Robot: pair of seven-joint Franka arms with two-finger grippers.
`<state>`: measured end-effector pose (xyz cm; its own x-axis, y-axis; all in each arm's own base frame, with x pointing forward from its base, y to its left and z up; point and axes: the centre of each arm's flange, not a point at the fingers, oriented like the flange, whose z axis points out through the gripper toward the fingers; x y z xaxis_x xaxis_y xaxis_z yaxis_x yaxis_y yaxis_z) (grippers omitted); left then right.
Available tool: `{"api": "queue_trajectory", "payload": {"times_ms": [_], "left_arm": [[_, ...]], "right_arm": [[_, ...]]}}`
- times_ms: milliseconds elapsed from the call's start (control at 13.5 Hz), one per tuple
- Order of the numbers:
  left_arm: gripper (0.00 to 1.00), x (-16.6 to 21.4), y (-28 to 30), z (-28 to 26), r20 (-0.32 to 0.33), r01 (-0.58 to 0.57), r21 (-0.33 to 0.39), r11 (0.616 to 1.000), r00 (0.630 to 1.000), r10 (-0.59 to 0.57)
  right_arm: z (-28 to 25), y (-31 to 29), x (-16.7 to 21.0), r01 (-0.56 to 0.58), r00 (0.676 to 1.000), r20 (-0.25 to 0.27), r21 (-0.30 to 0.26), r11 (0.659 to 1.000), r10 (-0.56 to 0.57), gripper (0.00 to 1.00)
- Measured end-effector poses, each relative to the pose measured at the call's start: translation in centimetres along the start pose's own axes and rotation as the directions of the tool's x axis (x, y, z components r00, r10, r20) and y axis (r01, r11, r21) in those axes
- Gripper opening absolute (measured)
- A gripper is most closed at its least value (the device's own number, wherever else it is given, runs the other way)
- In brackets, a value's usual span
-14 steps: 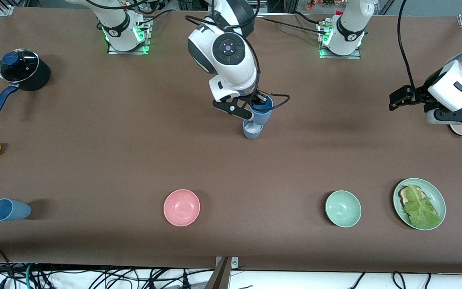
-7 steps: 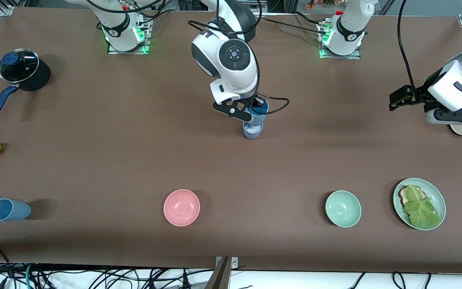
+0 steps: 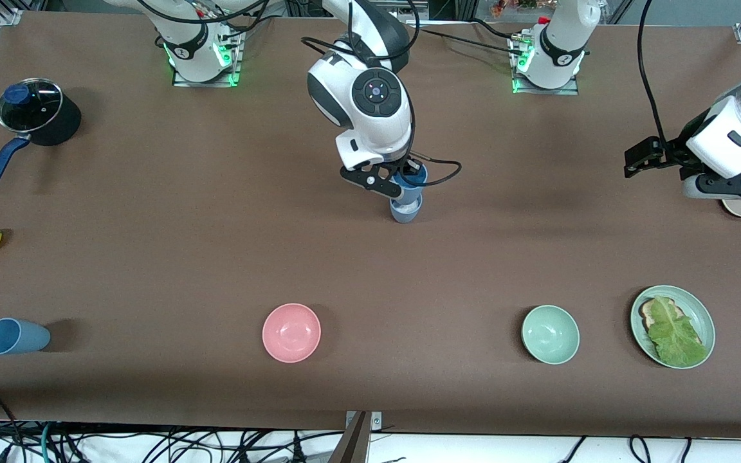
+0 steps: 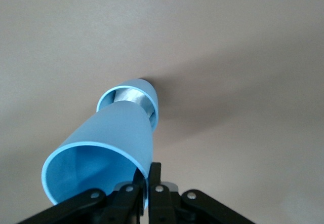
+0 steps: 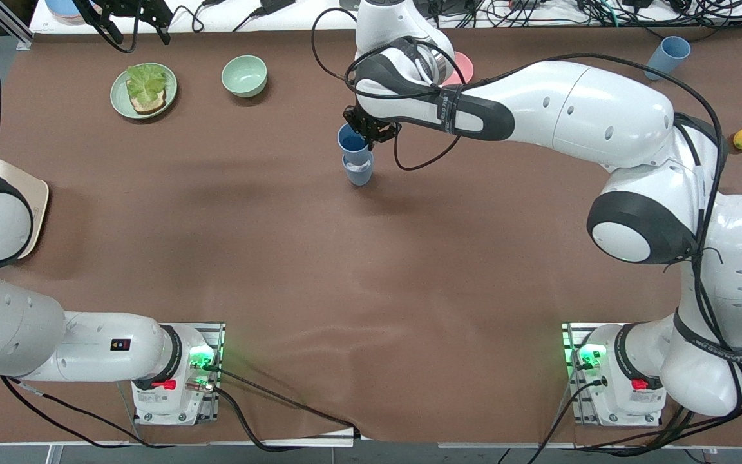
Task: Stack blue cups with both arms
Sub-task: 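Lower the empty cup into the tissue cup and open the right gripper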
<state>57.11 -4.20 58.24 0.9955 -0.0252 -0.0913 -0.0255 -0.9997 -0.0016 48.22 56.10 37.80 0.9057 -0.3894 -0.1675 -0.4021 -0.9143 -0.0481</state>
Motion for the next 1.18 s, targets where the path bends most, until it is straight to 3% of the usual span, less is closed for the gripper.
{"api": "queue_trajectory", "payload": {"times_ms": [814, 1183], "left_arm": [[1.0, 0.0, 0.1, 0.0, 0.003, -0.002, 0.0, 1.0, 1.0, 0.002], [1.0, 0.0, -0.1, 0.0, 0.004, 0.001, 0.0, 1.0, 1.0, -0.001]], "right_arm": [[2.3, -0.3, 1.2, -0.009, 1.0, -0.017, 0.009, 1.0, 0.009, 0.08], [1.0, -0.2, 1.9, -0.018, 0.999, -0.028, 0.024, 1.0, 0.019, 0.59]]}}
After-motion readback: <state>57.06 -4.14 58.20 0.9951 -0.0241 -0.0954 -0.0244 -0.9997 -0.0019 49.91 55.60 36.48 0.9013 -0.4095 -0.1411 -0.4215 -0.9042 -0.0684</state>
